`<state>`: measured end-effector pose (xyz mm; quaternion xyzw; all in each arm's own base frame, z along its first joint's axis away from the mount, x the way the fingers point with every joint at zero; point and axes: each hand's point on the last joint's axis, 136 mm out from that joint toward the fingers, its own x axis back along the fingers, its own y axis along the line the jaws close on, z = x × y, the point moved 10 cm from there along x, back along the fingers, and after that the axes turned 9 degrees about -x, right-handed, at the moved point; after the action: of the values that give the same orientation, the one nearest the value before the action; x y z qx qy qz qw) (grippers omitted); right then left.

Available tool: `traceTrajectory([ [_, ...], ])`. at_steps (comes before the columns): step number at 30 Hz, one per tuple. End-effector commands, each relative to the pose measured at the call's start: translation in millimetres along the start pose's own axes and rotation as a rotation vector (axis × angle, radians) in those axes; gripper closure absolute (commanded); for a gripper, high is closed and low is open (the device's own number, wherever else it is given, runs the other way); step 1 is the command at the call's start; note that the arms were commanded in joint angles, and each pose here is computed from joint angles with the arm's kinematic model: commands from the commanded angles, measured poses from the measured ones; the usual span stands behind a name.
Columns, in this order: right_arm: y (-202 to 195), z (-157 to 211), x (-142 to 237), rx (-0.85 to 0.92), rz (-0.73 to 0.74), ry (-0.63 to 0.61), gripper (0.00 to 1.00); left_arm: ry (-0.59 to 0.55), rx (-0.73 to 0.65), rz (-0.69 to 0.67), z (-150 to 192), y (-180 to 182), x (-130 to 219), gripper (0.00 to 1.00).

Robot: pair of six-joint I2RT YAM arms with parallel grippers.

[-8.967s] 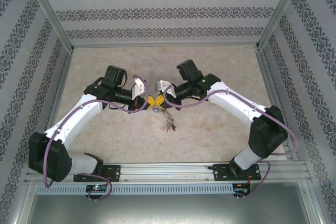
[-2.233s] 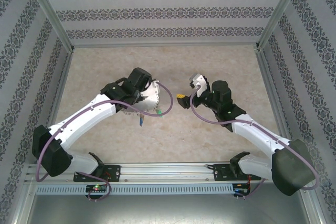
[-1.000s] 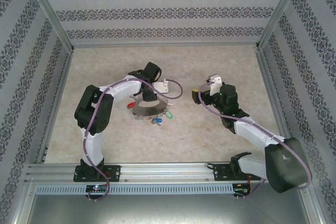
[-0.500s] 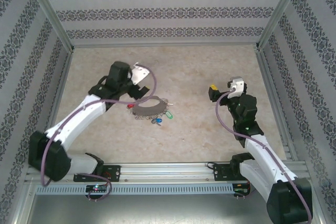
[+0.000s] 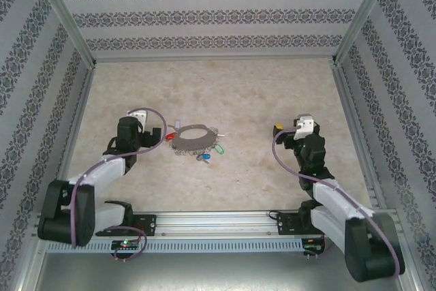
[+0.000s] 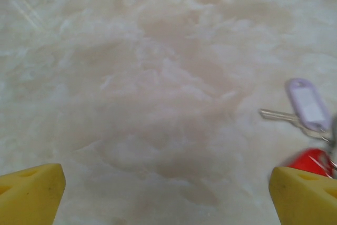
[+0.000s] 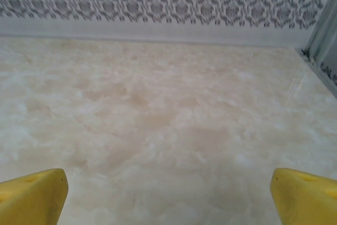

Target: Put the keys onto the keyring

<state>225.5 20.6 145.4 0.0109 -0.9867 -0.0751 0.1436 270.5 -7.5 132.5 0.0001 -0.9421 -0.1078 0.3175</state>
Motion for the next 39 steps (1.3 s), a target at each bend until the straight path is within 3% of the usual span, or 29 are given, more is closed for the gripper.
traceTrajectory([
  [1, -3, -13, -8, -0.015, -0.01, -0.105, 0.02, -0.213, 0.052, -0.041, -25, 8, -7, 0.01],
  [6, -6, -14, -38, 0.029, -0.034, -0.068, 0.02, -0.233, 0.048, -0.029, -21, 10, -37, 0.01],
  [7, -11, -6, -45, 0.013, -0.034, -0.058, 0.02, -0.196, 0.064, -0.035, -18, 13, -35, 0.01],
  [9, -19, -4, -61, -0.04, -0.024, -0.095, 0.02, -0.267, 0.068, -0.052, -11, 12, -37, 0.01],
  [11, -22, -8, -65, -0.048, 0.031, 0.034, 0.02, -0.223, 0.066, -0.034, -11, 12, -36, 0.01],
  [13, -22, -9, -71, -0.056, 0.022, -0.024, 0.02, -0.241, 0.068, -0.034, -11, 12, -37, 0.01],
  [15, -26, -17, -73, -0.073, 0.088, 0.017, 0.02, -0.238, 0.068, -0.033, -11, 12, -37, 0.01],
  [39, -18, -16, -77, -0.028, 0.064, 0.031, 0.02, -0.234, 0.067, -0.034, -11, 12, -37, 0.0],
])
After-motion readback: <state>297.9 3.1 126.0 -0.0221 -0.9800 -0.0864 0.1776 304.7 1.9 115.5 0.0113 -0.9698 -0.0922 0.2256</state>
